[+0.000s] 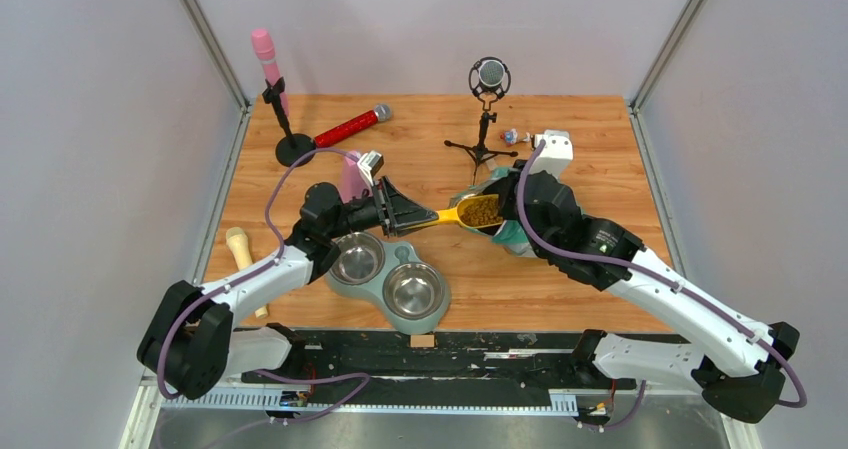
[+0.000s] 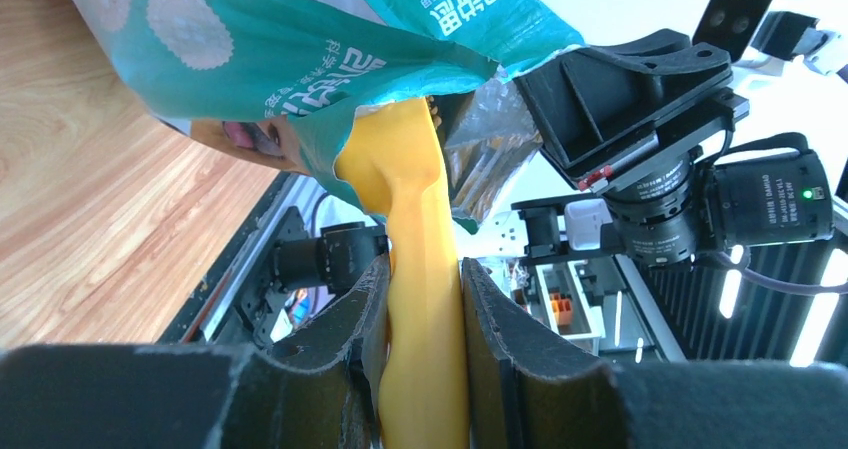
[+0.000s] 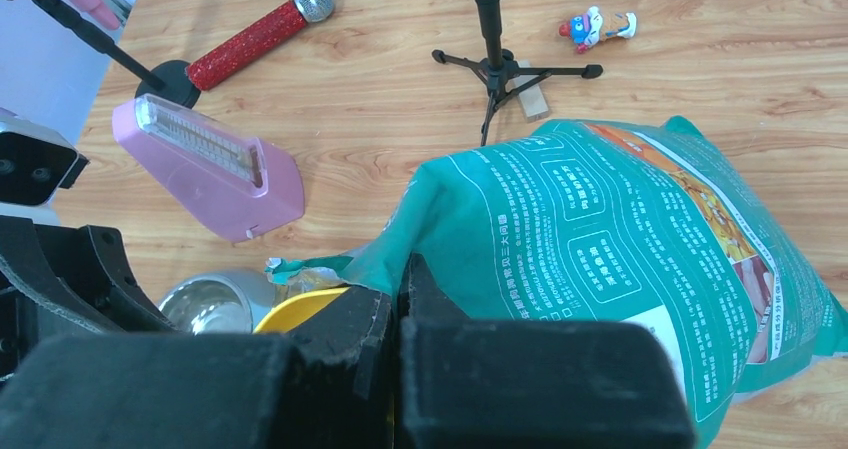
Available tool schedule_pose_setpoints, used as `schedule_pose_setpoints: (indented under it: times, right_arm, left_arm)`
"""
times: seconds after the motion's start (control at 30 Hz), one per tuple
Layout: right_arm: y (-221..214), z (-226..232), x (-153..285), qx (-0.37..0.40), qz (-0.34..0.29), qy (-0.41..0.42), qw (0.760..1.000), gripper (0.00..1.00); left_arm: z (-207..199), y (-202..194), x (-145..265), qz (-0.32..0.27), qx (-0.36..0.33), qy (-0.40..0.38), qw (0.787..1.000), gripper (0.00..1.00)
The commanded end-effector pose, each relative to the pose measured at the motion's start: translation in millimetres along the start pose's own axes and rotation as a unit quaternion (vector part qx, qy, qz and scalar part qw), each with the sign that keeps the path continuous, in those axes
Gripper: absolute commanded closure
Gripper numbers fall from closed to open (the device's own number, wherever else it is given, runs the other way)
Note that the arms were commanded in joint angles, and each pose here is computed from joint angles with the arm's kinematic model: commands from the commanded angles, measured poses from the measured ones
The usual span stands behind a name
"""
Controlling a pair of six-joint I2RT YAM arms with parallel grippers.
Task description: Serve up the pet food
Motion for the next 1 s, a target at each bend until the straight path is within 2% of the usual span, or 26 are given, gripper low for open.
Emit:
schedule_pose_setpoints:
  times: [0.0, 0.3, 0.53, 0.7, 0.97]
  right_arm:
    - [51, 17, 19, -0.102, -0.091, 0.058, 0.989, 1.0]
    - [60, 24, 20, -0.111, -0.098, 0.068, 0.987, 1.0]
    - [66, 27, 20, -0.118, -0.106, 0.07, 0.985, 1.0]
    - [67, 24, 23, -0.125, -0.112, 0.067, 0.984, 1.0]
    - [66, 17, 25, -0.119, -0.118, 0.059, 0.984, 1.0]
  left_arm:
    - [-14, 19, 0, -0.068, -0.02, -0.033, 0.997, 1.0]
    - [-1, 25, -11, -0.068, 0.001, -0.073, 0.995, 1.0]
    - [3, 27, -20, -0.065, 0.023, -0.137, 0.988, 1.0]
    - [8, 24, -29, -0.049, 0.04, -0.157, 0.986, 1.0]
    - [-1, 20, -20, -0.058, 0.037, -0.167, 0.984, 1.0]
Point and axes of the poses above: each gripper's point midway between its finger pads, its own x axis back along the fingers, its own z axis along the line the jaws close on, y = z × x, the point moved 8 cm from there along x, back along the fingers, and after that the axes turned 6 degrees about -x, right-handed, at the moved point
